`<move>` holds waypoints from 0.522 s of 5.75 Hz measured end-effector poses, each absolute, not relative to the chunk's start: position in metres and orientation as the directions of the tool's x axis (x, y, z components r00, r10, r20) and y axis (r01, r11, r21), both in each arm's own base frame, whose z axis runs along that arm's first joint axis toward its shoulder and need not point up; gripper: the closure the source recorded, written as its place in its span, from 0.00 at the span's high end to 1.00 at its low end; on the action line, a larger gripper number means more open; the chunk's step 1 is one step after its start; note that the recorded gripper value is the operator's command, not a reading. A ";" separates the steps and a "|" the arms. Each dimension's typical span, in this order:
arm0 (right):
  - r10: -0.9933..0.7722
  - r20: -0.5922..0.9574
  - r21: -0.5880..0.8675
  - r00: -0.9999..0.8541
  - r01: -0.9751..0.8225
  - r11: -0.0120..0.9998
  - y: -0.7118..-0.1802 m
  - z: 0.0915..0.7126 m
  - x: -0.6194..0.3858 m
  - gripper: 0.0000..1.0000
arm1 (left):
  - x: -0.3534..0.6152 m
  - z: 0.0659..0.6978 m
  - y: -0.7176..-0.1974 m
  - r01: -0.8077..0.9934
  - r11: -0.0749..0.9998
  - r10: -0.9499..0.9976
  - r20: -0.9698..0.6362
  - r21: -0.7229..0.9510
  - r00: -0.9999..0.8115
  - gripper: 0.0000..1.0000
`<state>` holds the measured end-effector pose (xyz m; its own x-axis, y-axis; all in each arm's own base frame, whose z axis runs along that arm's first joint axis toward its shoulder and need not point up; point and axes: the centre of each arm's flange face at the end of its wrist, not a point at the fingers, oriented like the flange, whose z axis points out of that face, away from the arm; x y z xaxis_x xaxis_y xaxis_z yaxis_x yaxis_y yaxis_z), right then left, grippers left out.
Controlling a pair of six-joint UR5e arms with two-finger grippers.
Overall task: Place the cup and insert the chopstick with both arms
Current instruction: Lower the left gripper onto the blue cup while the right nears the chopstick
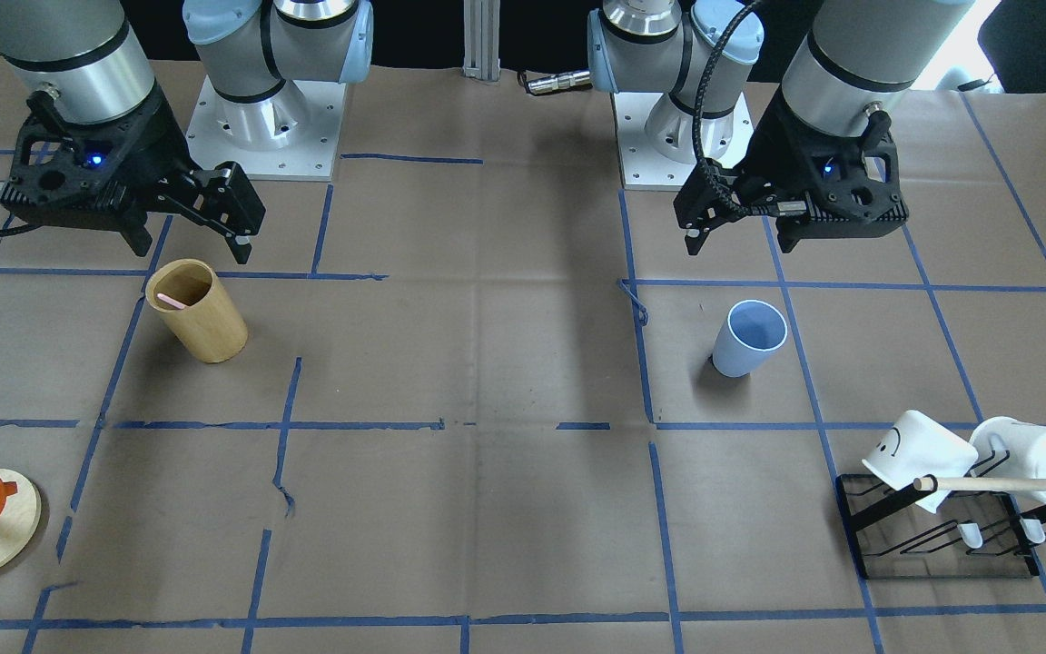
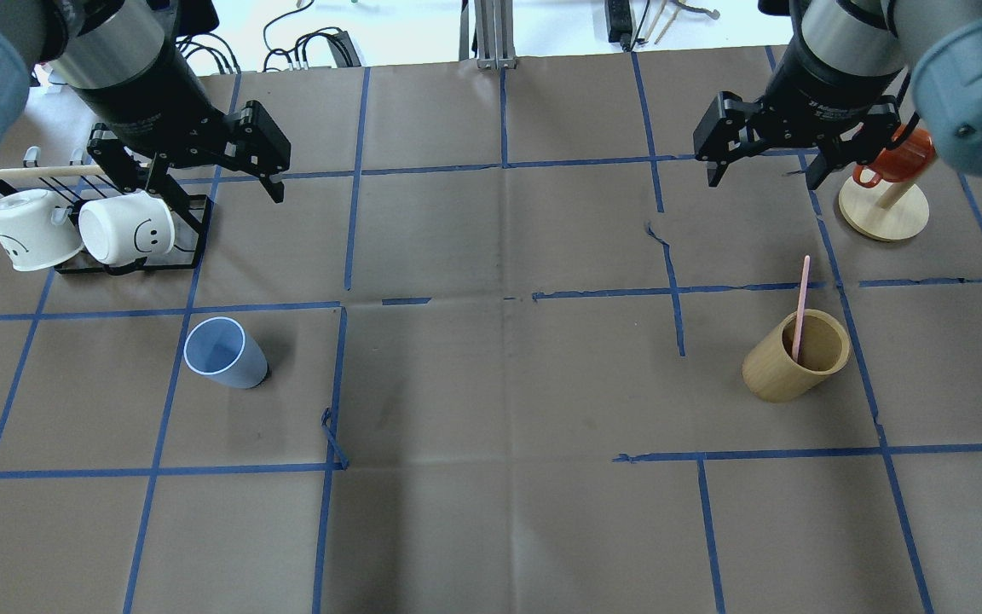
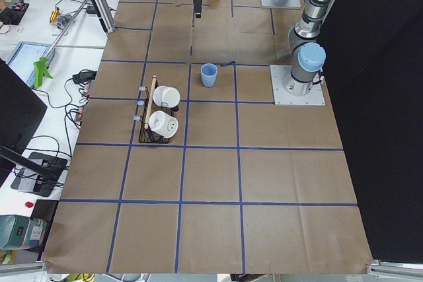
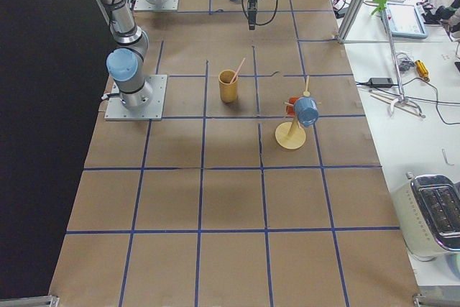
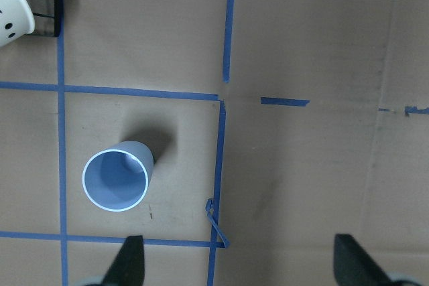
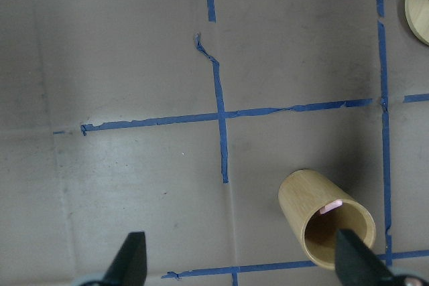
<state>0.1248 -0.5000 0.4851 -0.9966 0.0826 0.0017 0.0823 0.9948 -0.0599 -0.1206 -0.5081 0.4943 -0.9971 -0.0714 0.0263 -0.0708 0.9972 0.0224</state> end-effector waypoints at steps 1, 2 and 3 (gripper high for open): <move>0.082 0.014 -0.056 -0.997 0.081 0.995 -0.498 0.488 0.128 1.00 | -0.120 0.494 -0.508 -0.067 0.997 -0.068 0.021 0.023 -0.997 0.99; 0.081 0.018 -0.051 -0.997 0.080 0.995 -0.497 0.489 0.129 1.00 | -0.120 0.491 -0.509 -0.064 0.998 -0.065 0.020 0.026 -0.998 0.99; 0.080 0.019 -0.046 -0.997 0.080 0.996 -0.496 0.488 0.130 1.00 | -0.120 0.490 -0.508 -0.045 0.999 -0.046 0.020 0.026 -0.999 0.99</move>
